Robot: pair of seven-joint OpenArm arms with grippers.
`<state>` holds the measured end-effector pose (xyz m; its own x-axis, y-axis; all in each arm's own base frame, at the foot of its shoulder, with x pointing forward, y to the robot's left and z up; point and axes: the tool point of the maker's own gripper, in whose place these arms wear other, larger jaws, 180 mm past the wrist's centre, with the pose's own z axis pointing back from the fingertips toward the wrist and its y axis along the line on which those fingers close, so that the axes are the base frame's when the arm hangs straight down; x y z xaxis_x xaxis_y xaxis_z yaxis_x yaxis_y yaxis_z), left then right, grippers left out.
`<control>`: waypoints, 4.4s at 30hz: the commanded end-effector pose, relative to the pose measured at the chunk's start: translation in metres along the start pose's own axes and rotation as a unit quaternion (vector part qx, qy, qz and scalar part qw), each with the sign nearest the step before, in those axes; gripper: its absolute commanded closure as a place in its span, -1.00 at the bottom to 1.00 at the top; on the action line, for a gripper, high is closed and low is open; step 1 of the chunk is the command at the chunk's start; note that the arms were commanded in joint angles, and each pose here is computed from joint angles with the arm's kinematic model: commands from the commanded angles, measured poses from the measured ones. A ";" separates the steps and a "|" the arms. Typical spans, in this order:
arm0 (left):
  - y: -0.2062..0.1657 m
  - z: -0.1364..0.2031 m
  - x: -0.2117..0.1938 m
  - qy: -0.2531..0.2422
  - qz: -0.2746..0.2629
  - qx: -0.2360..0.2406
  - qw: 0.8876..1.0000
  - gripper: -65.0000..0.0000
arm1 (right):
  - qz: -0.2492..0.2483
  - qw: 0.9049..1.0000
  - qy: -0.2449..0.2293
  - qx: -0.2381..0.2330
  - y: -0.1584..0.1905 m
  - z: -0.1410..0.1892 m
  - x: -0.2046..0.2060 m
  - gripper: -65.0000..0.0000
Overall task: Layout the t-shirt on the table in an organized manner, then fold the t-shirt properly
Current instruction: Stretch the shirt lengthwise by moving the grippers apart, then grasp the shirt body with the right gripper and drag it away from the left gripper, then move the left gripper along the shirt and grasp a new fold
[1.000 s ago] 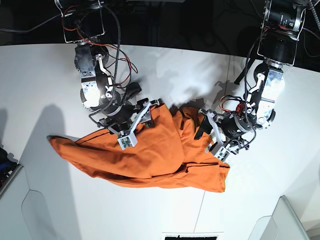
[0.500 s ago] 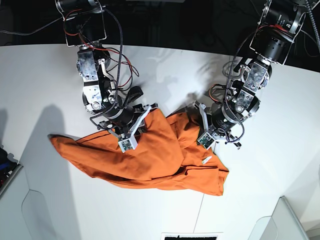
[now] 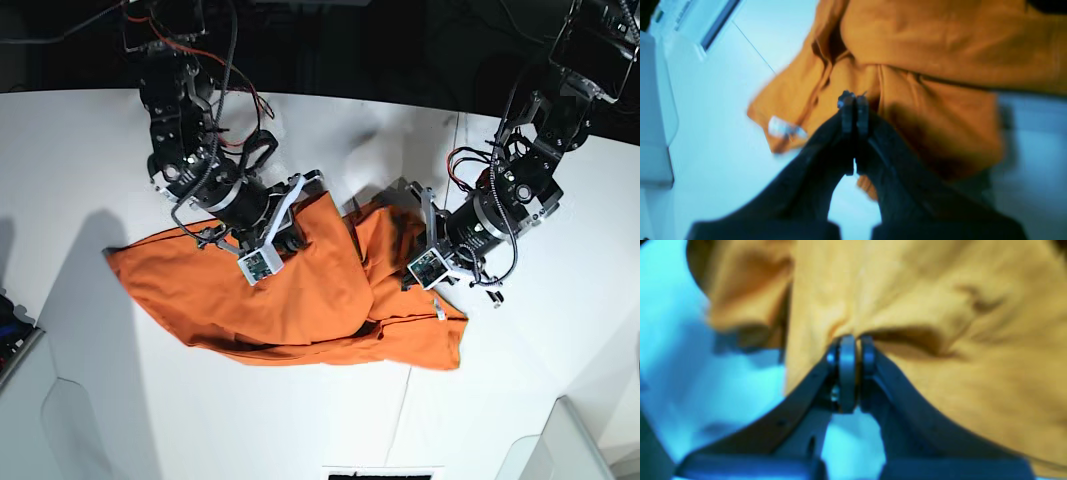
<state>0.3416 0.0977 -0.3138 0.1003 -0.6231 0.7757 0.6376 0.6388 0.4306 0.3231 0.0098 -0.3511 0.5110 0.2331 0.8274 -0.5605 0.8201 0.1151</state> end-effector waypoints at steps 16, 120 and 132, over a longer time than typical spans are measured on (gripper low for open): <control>0.123 0.066 0.101 -0.162 0.068 0.127 0.976 1.00 | 0.080 0.962 -0.215 -0.149 -0.072 0.134 0.126 1.00; 0.023 0.045 -0.138 0.122 0.344 -0.035 0.930 -0.46 | -0.048 0.962 -0.117 -0.241 -0.191 -0.017 0.194 -0.40; 0.061 0.072 -0.115 0.097 0.317 -0.044 0.943 -0.46 | -0.076 0.972 -0.078 -0.207 -0.136 0.016 0.097 -0.37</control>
<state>0.3023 0.2401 -0.3637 0.6636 -0.2091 0.7182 0.4444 0.8826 -0.1536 0.4269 -0.0863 -0.2999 0.5056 0.0429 0.8617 -0.1572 0.9866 0.0431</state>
